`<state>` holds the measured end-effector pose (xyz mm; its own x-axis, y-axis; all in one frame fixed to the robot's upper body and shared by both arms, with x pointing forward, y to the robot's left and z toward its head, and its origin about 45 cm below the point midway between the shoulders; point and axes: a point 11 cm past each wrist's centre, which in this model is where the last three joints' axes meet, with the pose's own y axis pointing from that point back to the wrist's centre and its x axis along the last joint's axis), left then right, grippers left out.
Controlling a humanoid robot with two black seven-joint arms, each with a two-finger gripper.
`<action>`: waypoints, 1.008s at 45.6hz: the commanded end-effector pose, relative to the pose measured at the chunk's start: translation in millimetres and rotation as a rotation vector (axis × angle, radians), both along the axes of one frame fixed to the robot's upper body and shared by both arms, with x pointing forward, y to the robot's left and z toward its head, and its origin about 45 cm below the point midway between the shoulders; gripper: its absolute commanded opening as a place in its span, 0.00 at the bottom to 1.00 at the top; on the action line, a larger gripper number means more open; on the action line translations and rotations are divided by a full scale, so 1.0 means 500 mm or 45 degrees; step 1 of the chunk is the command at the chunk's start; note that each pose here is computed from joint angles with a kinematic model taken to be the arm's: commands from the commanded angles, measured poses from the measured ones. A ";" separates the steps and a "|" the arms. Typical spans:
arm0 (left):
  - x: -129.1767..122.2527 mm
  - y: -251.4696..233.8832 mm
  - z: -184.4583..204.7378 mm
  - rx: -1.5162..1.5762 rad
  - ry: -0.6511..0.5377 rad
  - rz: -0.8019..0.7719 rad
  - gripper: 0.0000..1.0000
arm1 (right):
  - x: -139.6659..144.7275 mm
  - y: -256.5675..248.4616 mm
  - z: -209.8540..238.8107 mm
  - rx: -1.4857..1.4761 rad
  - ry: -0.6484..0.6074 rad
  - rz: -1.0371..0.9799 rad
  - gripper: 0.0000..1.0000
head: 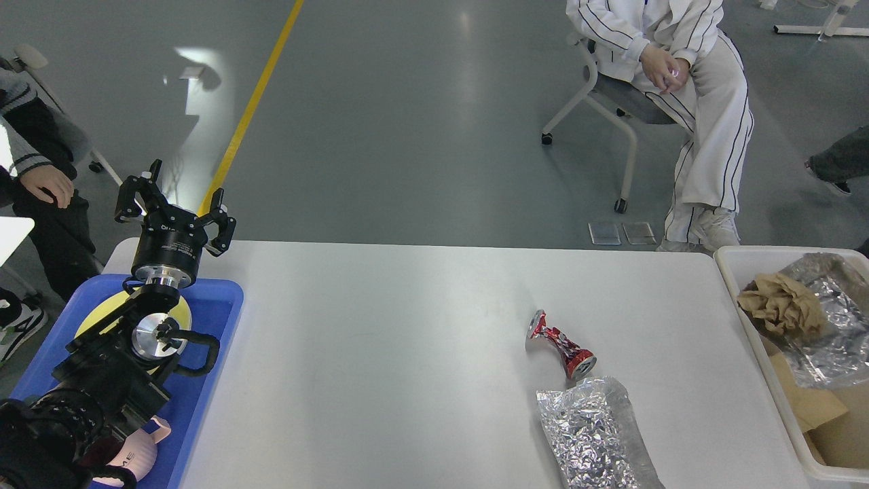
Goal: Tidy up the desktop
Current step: 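Carry the foil bag over the white bin and release it, then move the right gripper from the bin down toward the red can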
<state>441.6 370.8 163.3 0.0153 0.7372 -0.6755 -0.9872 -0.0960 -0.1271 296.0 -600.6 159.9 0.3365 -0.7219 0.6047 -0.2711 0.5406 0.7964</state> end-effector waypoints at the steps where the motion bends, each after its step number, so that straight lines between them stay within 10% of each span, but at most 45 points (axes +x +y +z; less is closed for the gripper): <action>1: 0.000 0.000 0.000 0.000 0.000 -0.001 0.97 | -0.061 -0.055 -0.063 -0.149 -0.040 -0.154 0.00; 22: 0.000 0.000 0.000 0.000 0.000 -0.001 0.97 | -0.132 -0.018 -0.182 -0.168 -0.083 -0.323 0.00; 23: 0.000 0.000 0.000 0.000 0.000 -0.001 0.97 | -0.131 -0.014 -0.185 -0.162 -0.074 -0.314 0.26; 24: 0.000 0.000 0.000 0.000 0.000 -0.001 0.97 | -0.131 -0.013 -0.186 -0.165 -0.068 -0.309 0.94; 25: 0.000 0.000 0.000 -0.001 0.000 0.001 0.97 | -0.133 -0.013 -0.187 -0.167 -0.057 -0.302 1.00; 46: 0.000 0.000 0.000 -0.001 0.000 0.001 0.97 | -0.089 0.031 -0.198 -0.171 -0.031 -0.189 1.00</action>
<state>441.6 370.6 163.2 0.0155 0.7372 -0.6755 -0.9873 -0.0955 -0.1269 238.8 -589.9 56.5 0.2259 -0.6756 0.7018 -0.1767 0.6801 0.7116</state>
